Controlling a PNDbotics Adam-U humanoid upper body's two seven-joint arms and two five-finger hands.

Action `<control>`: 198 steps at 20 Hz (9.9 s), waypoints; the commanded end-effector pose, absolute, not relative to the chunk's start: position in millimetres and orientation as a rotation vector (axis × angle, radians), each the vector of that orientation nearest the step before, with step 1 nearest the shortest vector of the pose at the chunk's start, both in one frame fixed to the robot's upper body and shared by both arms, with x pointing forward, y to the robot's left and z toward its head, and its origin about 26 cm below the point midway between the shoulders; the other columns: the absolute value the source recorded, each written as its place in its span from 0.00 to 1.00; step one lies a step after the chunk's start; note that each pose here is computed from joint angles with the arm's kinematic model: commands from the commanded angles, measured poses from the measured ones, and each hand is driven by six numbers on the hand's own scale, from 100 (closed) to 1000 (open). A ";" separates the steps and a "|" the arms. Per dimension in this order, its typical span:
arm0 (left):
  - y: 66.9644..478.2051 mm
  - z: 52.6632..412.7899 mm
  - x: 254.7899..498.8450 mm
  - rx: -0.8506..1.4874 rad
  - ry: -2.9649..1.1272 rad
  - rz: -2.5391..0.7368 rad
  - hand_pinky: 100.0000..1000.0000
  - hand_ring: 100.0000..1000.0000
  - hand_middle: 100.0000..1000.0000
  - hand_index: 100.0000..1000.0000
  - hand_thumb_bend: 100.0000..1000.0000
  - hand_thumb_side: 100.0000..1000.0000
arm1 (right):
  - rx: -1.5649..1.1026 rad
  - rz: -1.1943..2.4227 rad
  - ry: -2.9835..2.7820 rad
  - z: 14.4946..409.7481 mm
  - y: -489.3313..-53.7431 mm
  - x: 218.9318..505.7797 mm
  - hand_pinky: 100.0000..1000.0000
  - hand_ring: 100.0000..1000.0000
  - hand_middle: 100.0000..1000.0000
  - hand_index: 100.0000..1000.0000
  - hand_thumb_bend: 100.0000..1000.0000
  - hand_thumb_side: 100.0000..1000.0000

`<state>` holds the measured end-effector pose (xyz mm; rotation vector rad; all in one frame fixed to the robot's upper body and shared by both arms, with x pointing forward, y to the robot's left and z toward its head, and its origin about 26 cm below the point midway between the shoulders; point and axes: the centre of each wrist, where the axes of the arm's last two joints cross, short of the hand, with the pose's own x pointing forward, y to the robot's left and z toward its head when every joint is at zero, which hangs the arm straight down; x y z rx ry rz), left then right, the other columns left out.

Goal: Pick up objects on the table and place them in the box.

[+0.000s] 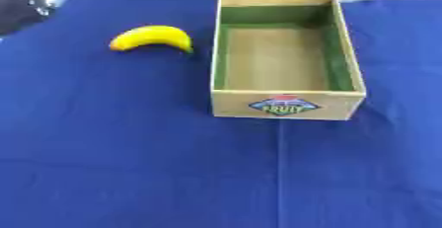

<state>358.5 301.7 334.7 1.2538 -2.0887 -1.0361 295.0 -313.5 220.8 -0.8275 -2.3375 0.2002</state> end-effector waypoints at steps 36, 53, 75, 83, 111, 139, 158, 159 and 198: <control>294.8 347.8 459.2 1.249 -1.476 -1.535 0.68 0.81 0.80 0.96 0.54 0.62 | -0.843 0.248 -2.355 230.1 -311.9 292.4 0.81 0.73 0.74 0.95 0.00 1.00; 292.2 345.4 470.5 1.293 -1.430 -1.501 0.66 0.77 0.76 0.92 0.26 0.51 | -0.829 0.248 -2.358 230.3 -309.8 293.1 0.81 0.72 0.74 0.95 0.00 1.00; 295.0 344.7 477.6 1.242 -1.354 -1.511 0.64 0.78 0.81 0.91 0.00 0.38 | -0.826 0.226 -2.356 228.2 -308.1 293.5 0.81 0.72 0.74 0.95 0.00 1.00; 295.2 343.4 479.1 1.226 -1.305 -1.531 0.66 0.80 0.83 0.96 0.03 0.37 | -0.824 0.219 -2.356 227.5 -307.8 293.5 0.81 0.72 0.74 0.95 0.00 1.00; 295.0 341.3 480.0 1.337 -1.363 -1.486 0.45 0.54 0.49 0.71 0.00 0.34 | -0.826 0.177 -2.347 224.5 -308.8 293.0 0.81 0.72 0.74 0.94 0.00 1.00; 280.5 362.2 472.5 1.432 -1.444 -1.457 0.39 0.49 0.43 0.65 0.00 0.37 | -0.825 0.167 -2.334 221.1 -311.1 291.7 0.81 0.72 0.74 0.94 0.00 1.00; 230.6 392.1 455.7 1.462 -1.581 -1.506 0.38 0.48 0.42 0.64 0.00 0.35 | -0.811 0.182 -2.336 221.3 -311.0 291.6 0.80 0.72 0.74 0.94 0.00 1.00; 225.6 393.5 455.1 1.461 -1.593 -1.507 0.38 0.48 0.42 0.64 0.00 0.35 | -0.808 0.183 -2.336 221.3 -310.8 291.7 0.80 0.72 0.74 0.94 0.00 1.00; 90.2 336.8 464.6 1.234 -1.723 -1.752 0.40 0.50 0.43 0.64 0.00 0.35 | -0.760 0.188 -2.360 224.3 -304.2 294.2 0.80 0.72 0.74 0.94 0.00 1.00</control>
